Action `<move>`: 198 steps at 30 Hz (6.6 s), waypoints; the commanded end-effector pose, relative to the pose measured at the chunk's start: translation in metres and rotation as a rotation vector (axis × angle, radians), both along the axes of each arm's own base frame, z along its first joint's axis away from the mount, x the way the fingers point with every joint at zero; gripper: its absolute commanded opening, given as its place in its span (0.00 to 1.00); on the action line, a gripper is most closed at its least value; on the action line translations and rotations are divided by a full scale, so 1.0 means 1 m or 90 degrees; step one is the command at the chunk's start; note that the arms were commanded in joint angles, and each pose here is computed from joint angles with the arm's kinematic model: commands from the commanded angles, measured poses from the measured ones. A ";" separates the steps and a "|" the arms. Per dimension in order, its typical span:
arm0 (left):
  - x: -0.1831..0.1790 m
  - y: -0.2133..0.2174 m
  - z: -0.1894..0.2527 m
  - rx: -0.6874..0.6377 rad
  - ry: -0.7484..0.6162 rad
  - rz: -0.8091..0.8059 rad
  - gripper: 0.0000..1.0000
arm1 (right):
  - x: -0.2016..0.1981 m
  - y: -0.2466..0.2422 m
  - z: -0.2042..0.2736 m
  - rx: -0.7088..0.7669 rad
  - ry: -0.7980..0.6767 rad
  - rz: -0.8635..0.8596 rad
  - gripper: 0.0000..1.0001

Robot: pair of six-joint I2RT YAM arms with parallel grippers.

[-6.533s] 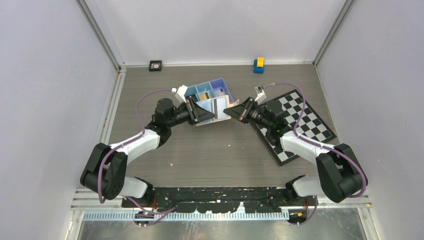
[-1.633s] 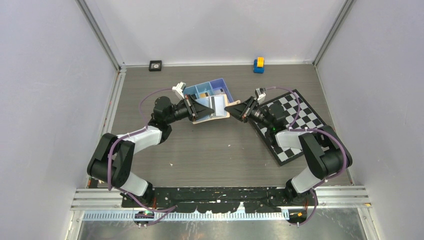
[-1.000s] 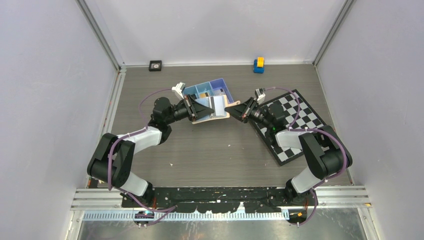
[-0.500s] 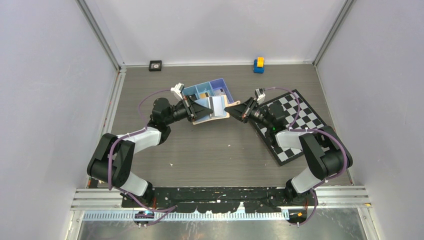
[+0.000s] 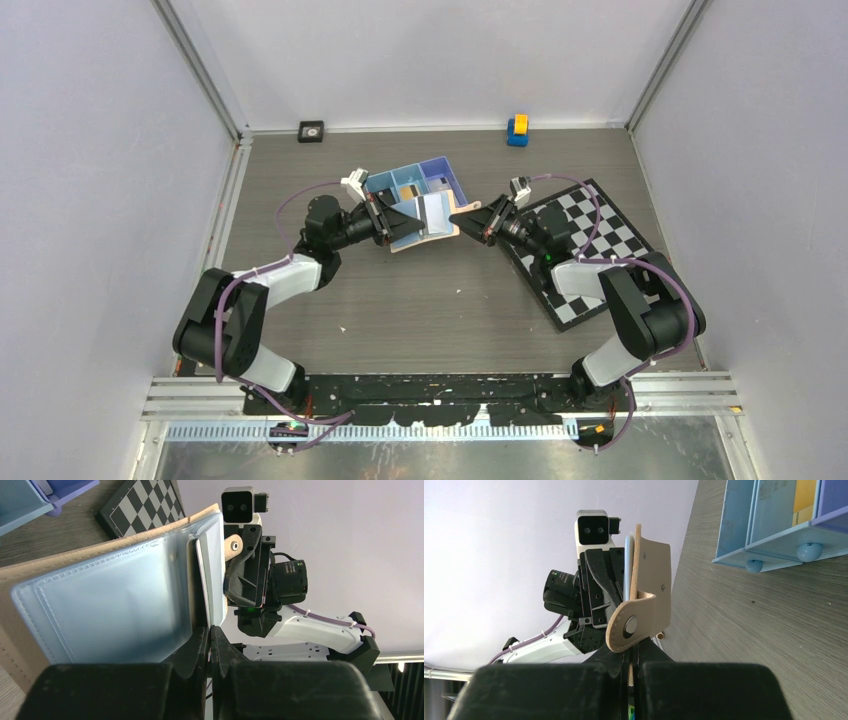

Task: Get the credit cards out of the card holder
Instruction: Remove the credit card from the card holder, then place the credit card in the storage box, then remove the credit card from the card holder.

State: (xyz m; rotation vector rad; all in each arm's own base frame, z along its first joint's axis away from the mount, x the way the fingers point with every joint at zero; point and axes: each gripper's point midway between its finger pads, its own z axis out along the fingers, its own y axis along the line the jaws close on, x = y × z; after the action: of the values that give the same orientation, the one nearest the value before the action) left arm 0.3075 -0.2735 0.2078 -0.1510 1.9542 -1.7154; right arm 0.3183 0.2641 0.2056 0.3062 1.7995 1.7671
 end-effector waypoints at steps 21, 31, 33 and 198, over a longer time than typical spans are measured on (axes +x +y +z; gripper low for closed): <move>0.005 0.007 0.015 -0.009 -0.032 0.015 0.05 | -0.002 -0.007 0.034 0.035 -0.078 -0.010 0.00; 0.004 0.006 0.018 -0.014 -0.040 0.010 0.06 | -0.002 -0.007 0.033 0.035 -0.075 -0.009 0.00; 0.004 0.006 0.018 -0.014 -0.039 0.010 0.09 | -0.002 -0.007 0.034 0.035 -0.077 -0.009 0.01; -0.037 -0.025 0.089 -0.232 -0.162 -0.026 0.71 | -0.075 -0.040 0.140 0.127 -0.304 -0.035 0.01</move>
State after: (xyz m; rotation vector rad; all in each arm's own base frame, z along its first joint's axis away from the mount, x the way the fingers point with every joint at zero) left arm 0.2827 -0.3094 0.2655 -0.1085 1.5904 -1.9959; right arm 0.2429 0.2276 0.3321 0.0424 1.3242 1.8689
